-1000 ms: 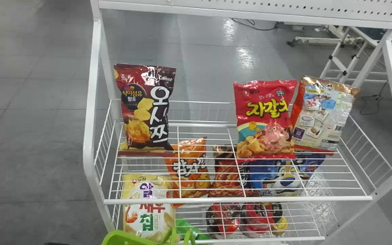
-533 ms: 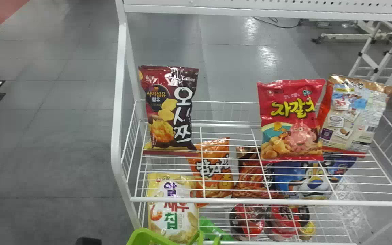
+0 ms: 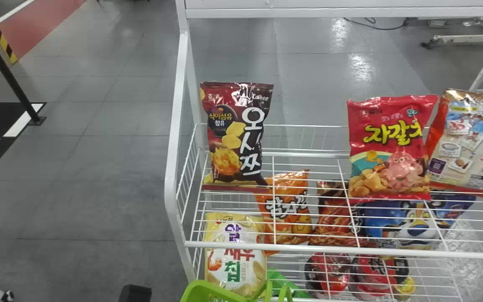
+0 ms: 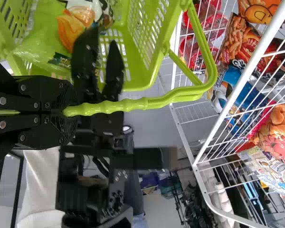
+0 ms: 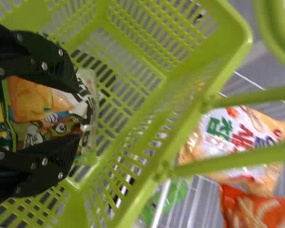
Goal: Hold basket handle with left hand then pick Gkobukchip with right hand and place into basket
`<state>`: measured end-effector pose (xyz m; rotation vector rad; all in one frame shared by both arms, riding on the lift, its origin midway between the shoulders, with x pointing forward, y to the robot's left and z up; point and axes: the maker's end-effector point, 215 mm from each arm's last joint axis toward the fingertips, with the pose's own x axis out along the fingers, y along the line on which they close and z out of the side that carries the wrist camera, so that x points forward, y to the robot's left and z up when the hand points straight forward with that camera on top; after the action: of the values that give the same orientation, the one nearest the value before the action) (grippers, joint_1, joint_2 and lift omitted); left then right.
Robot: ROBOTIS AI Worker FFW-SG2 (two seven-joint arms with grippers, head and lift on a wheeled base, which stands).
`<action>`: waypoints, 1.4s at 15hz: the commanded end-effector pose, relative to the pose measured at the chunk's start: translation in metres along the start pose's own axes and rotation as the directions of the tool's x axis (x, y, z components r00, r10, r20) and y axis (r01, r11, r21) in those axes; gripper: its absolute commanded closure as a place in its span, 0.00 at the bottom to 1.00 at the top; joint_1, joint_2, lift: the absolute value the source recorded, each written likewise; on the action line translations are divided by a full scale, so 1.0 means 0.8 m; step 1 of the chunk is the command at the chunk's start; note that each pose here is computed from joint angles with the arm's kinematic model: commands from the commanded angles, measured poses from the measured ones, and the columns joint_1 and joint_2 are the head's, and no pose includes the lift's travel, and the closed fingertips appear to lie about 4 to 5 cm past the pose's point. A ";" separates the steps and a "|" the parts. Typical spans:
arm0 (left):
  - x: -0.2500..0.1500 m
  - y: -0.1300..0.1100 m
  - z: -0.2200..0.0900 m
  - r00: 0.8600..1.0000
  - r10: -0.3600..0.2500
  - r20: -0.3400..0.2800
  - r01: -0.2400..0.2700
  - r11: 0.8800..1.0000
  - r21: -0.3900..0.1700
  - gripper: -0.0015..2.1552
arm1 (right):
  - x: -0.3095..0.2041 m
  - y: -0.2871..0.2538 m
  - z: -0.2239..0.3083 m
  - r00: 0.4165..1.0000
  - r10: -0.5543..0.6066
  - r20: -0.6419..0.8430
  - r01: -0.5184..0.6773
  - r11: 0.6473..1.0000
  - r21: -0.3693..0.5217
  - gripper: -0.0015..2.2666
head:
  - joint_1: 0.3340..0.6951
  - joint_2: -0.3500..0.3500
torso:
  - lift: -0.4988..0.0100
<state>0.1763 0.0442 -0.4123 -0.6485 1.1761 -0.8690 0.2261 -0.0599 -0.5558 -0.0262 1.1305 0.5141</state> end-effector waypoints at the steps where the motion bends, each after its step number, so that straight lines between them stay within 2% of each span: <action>1: 0.001 0.000 0.000 1.000 0.000 -0.001 0.000 1.000 0.000 0.79 | -0.022 -0.025 0.012 0.999 -0.031 0.019 0.031 0.999 0.013 0.00 | 1.00 0.45 | 0.92; 5: 0.003 0.004 0.000 1.000 0.014 0.001 -0.014 1.000 -0.002 0.79 | -0.085 -0.045 -0.024 0.993 -0.042 -0.111 0.045 0.999 0.029 0.02 | 1.00 0.27 | 0.92; 8: 0.006 0.005 0.002 1.000 0.019 0.007 -0.019 1.000 -0.009 0.79 | -0.132 -0.055 0.008 0.997 -0.075 -0.024 0.076 0.997 0.025 0.03 | 1.00 0.12 | 0.92; 11: 0.009 0.003 0.000 1.000 0.017 0.004 -0.017 1.000 -0.007 0.79 | -0.163 -0.096 0.025 0.987 -0.158 0.028 0.156 0.986 0.055 0.03 | 1.00 0.06 | 0.92; 12: 0.010 0.004 -0.001 1.000 0.019 0.002 -0.019 1.000 -0.009 0.79 | -0.166 -0.104 0.031 0.985 -0.164 0.054 0.159 0.984 0.077 0.03 | 1.00 0.00 | 0.92; 14: 0.010 0.007 -0.002 1.000 0.024 0.000 -0.024 1.000 -0.013 0.79 | -0.178 -0.122 0.101 0.945 -0.191 0.265 0.163 0.979 0.124 0.03 | 1.00 0.00 | 0.92; 17: 0.013 0.009 -0.006 1.000 0.018 -0.009 -0.018 1.000 -0.024 0.79 | -0.191 -0.134 0.193 0.812 -0.178 0.556 0.121 0.983 0.138 0.03 | 1.00 0.00 | 0.92; 19: 0.015 0.010 -0.005 1.000 0.014 -0.010 -0.015 1.000 -0.027 0.79 | -0.187 -0.129 0.204 0.772 -0.186 0.608 0.141 0.982 0.122 0.03 | 1.00 0.07 | 0.92; 21: 0.017 0.011 -0.009 1.000 0.008 -0.016 -0.009 0.999 -0.038 0.79 | -0.181 -0.124 0.202 0.731 -0.221 0.646 0.195 0.974 0.112 0.03 | 1.00 0.09 | 0.92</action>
<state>0.1751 0.0372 -0.4266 -0.6637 1.2042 -0.8487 0.3595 -0.1634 -0.3810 0.0848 0.4696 0.2691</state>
